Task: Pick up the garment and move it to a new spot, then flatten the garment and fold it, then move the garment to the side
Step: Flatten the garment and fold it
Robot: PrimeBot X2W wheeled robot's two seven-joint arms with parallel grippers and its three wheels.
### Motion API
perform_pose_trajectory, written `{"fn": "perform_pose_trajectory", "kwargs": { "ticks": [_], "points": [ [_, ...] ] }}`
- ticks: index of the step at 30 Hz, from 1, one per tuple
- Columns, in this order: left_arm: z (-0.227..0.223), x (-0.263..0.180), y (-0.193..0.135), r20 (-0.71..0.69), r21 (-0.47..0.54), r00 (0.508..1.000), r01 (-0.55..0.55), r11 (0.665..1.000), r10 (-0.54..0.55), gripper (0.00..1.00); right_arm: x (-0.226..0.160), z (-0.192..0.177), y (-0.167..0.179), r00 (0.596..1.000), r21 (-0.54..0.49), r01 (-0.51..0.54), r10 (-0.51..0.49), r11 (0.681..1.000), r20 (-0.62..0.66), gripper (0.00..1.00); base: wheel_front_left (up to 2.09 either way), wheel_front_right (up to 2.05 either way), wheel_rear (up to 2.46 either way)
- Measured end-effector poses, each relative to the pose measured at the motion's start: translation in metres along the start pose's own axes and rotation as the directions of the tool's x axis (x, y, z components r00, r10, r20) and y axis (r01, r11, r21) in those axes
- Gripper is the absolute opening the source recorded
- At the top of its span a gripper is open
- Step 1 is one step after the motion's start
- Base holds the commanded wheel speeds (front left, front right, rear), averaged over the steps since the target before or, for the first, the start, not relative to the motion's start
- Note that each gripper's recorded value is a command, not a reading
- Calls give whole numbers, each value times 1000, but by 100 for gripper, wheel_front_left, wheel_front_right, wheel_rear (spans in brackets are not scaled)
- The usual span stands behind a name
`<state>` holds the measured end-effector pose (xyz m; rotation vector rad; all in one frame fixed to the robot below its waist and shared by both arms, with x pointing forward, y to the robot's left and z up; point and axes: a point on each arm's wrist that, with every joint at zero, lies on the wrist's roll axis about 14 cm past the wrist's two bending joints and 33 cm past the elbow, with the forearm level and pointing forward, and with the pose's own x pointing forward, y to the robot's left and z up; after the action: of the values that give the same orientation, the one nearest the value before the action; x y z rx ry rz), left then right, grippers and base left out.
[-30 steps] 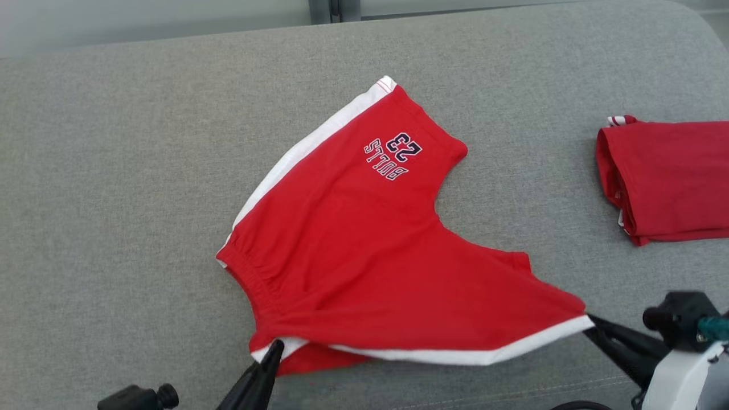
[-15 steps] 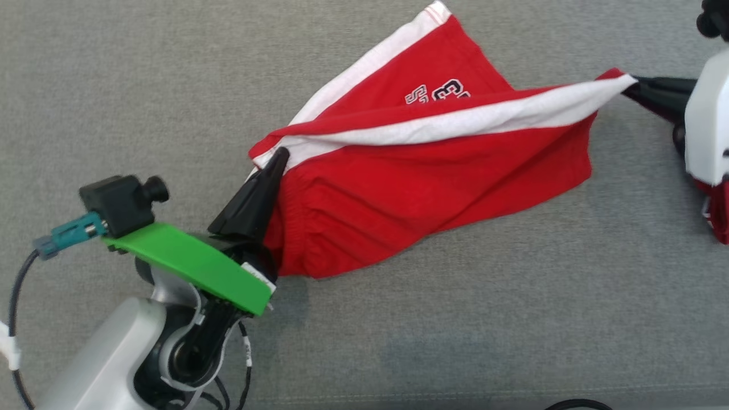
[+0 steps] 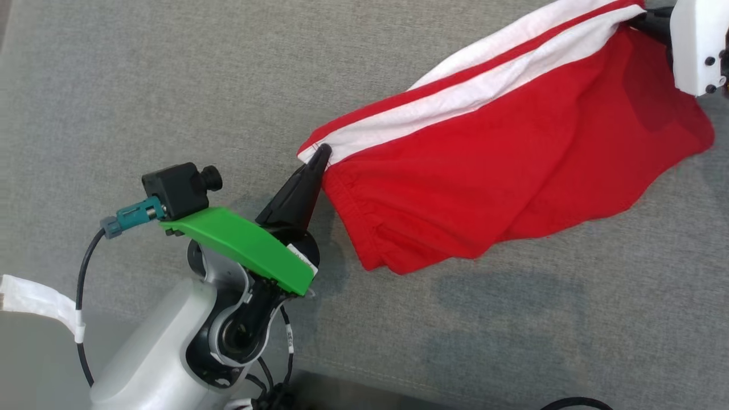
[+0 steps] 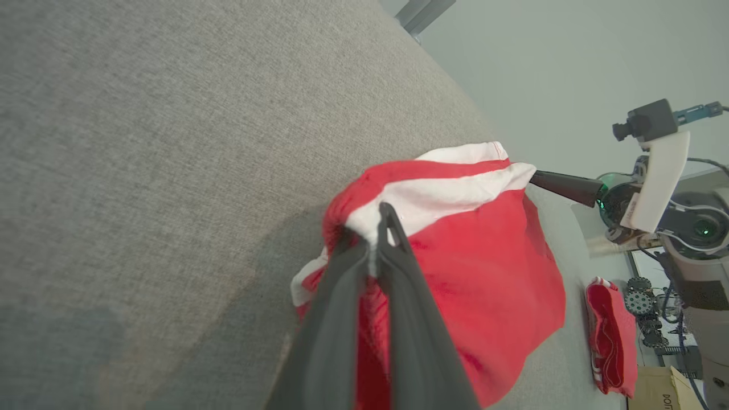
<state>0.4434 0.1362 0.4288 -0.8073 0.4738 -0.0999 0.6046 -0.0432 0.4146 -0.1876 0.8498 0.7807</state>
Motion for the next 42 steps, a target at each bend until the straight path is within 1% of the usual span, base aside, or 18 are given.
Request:
{"fn": "perform_pose_trajectory", "kwargs": {
  "ticks": [6, 14, 15, 16, 17, 28, 30, 32, 33, 34, 35, 36, 37, 38, 39, 40, 41, 42],
  "points": [
    [3, 1, 14, 11, 3, 999, -47, 999, 47, 0, 24, -2, -6, 999, -44, 13, -14, 999, -37, 0, 0, 0, 0],
    [3, 12, 23, -2, 25, 997, -76, 997, 76, 0, 38, 7, -8, 1000, -70, 19, -18, 997, 19, 0, 0, 0, 0],
    [3, 13, 24, -5, 25, 997, -79, 997, 79, 0, 38, 10, -8, 999, -81, 22, -19, 996, 37, 6, 0, 0, 0],
    [2, 14, 25, -10, 26, 997, -82, 996, 82, 0, 39, 12, -7, 998, -89, 23, -18, 996, 53, 56, 0, 0, 0],
    [1, 15, 25, -13, 27, 997, -82, 996, 83, 0, 40, 12, -6, 998, -89, 21, -16, 996, 55, 100, 0, 0, 0],
    [4, 19, 36, -22, 53, 993, -116, 992, 118, 0, 21, 19, 19, 994, -81, -52, 59, 995, 87, 100, 0, 0, 0],
    [1, 14, 40, -28, 52, 990, -135, 989, 137, 15, 8, 28, 23, 990, -80, -56, 66, 995, 128, 100, 0, 0, 0],
    [-1, 5, 41, -32, 52, 989, -142, 989, 143, 15, -7, 31, 28, 987, -92, -57, 70, 994, 143, 100, 0, 0, 0],
    [-1, 0, 41, -28, 53, 989, -144, 988, 146, 18, -15, 29, 29, 988, -95, -55, 68, 994, 142, 100, 0, 0, 0],
    [1, -4, 41, -21, 56, 989, -146, 988, 148, 32, -22, 27, 30, 987, -93, -52, 66, 994, 143, 100, 0, 0, 0],
    [2, -8, 40, -11, 62, 989, -148, 987, 149, 53, -30, 24, 29, 988, -85, -47, 59, 995, 143, 100, 0, 0, 0],
    [4, -13, 39, -2, 71, 989, -145, 987, 146, 99, -39, 22, 27, 988, -74, -39, 50, 996, 145, 100, 0, 0, 0],
    [4, -17, 37, 1, 75, 990, -141, 987, 141, 100, -47, 21, 25, 987, -60, -30, 39, 998, 154, 100, 0, 0, 0],
    [4, -20, 34, -1, 77, 991, -134, 988, 134, 89, -56, 20, 22, 986, -44, -21, 28, 999, 163, 100, 0, 0, 0],
    [3, -24, 32, 2, 76, 991, -131, 989, 131, 59, -64, 17, 20, 986, -33, -10, 15, 999, 166, 100, 0, 0, 0],
    [3, -26, 29, 7, 77, 992, -125, 989, 125, 42, -73, 15, 16, 985, -26, 7, -2, 1000, 173, 100, 0, 0, 0],
    [5, -28, 26, 11, 86, 993, -117, 989, 117, 45, -81, 14, 12, 983, -19, 26, -22, 999, 183, 100, 0, 0, 0],
    [8, -30, 23, 27, 95, 994, -112, 989, 110, 100, -89, 13, 9, 981, -12, 43, -40, 999, 187, 100, 0, 0, 0]
  ]
}}
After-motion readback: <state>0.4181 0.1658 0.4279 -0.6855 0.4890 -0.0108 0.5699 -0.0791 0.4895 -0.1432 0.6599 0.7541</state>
